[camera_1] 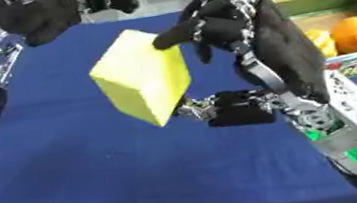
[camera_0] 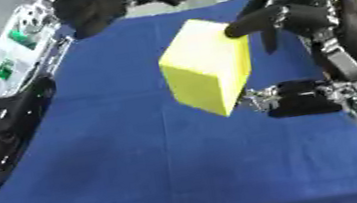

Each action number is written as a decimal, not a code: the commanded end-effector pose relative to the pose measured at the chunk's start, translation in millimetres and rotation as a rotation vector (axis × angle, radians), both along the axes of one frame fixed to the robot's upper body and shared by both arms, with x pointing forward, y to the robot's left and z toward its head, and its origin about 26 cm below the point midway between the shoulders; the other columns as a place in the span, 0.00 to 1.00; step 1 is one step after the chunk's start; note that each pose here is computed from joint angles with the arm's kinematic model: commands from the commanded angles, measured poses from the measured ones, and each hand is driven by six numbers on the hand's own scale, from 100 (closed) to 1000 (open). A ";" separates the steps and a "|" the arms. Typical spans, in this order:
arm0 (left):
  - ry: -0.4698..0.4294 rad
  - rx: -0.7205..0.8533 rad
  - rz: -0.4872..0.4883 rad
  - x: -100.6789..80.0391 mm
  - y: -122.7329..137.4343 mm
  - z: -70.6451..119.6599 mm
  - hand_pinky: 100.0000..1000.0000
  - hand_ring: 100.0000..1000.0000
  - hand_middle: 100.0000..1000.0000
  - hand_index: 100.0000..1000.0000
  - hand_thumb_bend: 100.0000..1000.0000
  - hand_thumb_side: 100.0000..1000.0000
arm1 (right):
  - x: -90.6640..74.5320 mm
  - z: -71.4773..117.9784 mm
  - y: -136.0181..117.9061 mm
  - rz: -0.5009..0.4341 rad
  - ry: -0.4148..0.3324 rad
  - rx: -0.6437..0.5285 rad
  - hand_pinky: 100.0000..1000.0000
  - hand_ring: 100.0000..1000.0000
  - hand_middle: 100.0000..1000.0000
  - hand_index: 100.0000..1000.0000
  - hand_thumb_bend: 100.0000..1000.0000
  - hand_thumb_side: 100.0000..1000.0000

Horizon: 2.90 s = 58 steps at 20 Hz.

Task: Pick up the objects with one hand, pass them to the other hand, and then place them into the box on the other side of the table.

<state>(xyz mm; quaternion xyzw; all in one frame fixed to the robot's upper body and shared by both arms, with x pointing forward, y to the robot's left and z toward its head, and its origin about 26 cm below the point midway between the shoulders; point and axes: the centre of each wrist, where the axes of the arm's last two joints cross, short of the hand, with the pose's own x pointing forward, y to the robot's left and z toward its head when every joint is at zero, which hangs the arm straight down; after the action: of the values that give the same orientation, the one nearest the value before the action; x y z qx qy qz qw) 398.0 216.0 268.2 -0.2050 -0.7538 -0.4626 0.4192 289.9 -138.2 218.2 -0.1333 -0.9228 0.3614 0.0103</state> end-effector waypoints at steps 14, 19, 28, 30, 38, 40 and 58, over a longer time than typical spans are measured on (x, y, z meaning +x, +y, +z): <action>0.018 -0.257 0.345 -30.0 80.1 -18.8 0.80 0.67 0.64 0.67 0.27 0.80 | 64.8 -2.9 -162.3 -0.723 0.459 0.157 0.49 0.52 0.10 0.20 0.30 0.00; 0.003 -0.323 0.355 -44.8 79.0 -22.7 0.79 0.66 0.63 0.67 0.26 0.79 | 106.1 -23.3 -218.1 -0.934 0.608 0.163 0.54 0.57 0.12 0.26 0.32 0.10; -0.042 -0.368 0.393 -59.3 78.3 -29.4 0.79 0.66 0.62 0.67 0.25 0.78 | 138.8 -65.4 -294.0 -1.223 0.805 0.103 0.63 0.69 0.18 0.52 0.45 0.30; -0.044 -0.384 0.402 -62.2 79.1 -32.0 0.79 0.66 0.62 0.67 0.25 0.79 | 138.4 -69.1 -303.8 -1.256 0.840 0.052 0.67 0.72 0.23 0.67 0.54 0.37; 0.009 -0.411 0.440 -65.8 84.7 -49.7 0.79 0.65 0.61 0.66 0.26 0.80 | 132.8 -65.9 -320.4 -1.316 0.842 -0.002 0.74 0.78 0.39 0.85 0.64 0.49; 0.012 -0.413 0.443 -66.4 85.0 -52.0 0.79 0.65 0.61 0.66 0.26 0.80 | 130.9 -62.1 -323.3 -1.308 0.840 -0.009 0.76 0.80 0.44 0.87 0.64 0.49; 0.089 -0.470 0.497 -67.9 89.9 -81.5 0.79 0.64 0.59 0.66 0.27 0.81 | 58.5 37.0 -267.2 -0.880 0.378 0.183 0.74 0.79 0.38 0.74 0.51 0.30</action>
<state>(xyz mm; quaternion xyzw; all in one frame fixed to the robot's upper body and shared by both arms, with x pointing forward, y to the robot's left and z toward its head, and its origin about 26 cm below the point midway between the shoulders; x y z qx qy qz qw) 330.2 302.5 179.9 -0.1326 -0.8412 -0.1541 0.5010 358.7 -419.5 222.7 -0.4432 -0.7516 0.2789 0.4012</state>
